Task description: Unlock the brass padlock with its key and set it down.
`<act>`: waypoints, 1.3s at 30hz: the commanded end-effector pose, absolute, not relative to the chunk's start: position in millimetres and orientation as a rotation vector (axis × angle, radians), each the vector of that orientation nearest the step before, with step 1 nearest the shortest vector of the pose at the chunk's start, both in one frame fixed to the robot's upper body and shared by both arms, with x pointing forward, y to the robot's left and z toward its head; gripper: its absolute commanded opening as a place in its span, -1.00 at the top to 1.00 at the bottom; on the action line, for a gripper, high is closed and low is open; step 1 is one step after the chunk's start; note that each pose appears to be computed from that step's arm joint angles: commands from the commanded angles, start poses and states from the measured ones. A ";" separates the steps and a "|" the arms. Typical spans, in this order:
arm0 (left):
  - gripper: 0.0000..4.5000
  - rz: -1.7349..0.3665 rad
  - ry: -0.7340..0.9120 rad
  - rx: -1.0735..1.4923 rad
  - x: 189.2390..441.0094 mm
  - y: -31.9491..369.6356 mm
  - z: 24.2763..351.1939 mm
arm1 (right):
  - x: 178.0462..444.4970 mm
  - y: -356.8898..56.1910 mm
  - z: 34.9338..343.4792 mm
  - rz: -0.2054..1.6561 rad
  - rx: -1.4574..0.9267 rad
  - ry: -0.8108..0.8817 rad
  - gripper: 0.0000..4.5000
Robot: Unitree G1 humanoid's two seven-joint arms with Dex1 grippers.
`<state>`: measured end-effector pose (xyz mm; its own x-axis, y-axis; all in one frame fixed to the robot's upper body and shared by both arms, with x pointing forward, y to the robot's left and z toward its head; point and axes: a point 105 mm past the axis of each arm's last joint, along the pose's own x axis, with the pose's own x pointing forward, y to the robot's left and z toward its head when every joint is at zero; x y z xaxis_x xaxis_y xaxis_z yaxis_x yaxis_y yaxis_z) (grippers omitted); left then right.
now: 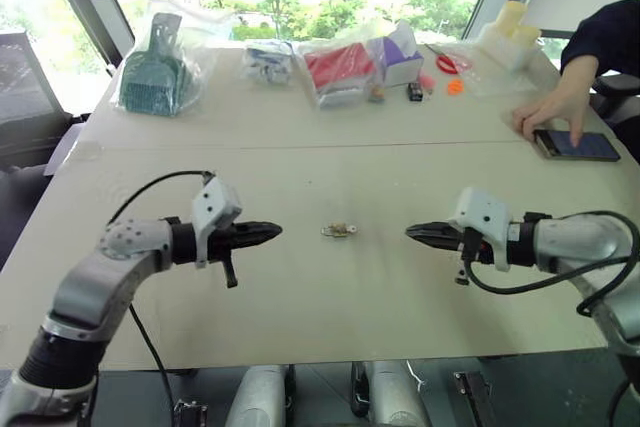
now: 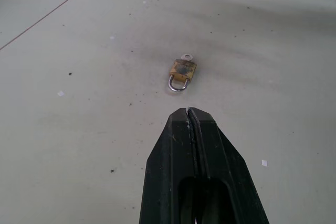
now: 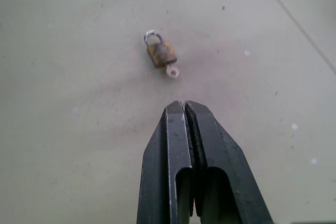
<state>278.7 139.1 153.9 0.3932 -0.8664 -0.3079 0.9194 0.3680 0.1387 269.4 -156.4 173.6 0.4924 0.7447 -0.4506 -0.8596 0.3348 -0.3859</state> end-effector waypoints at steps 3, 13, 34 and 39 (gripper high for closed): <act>1.00 -1.179 0.170 0.335 278.1 142.3 157.2 | 264.8 -145.6 173.0 1.108 -0.662 0.192 0.99; 1.00 -1.202 0.172 0.294 279.2 135.3 162.4 | 265.9 -141.1 174.3 1.101 -0.682 0.170 0.99; 1.00 -1.268 0.161 0.310 285.2 116.8 149.6 | 261.9 -145.5 177.6 1.047 -0.706 0.157 0.99; 0.46 -1.273 0.146 0.330 291.4 100.5 131.1 | 262.6 -143.9 178.7 1.027 -0.697 0.146 1.00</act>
<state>289.3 108.0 133.0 0.2959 -0.9100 -0.2905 0.9548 0.2727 0.1182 263.9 -146.3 165.3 0.5034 0.7328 -0.4578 -0.8516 0.3313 -0.4062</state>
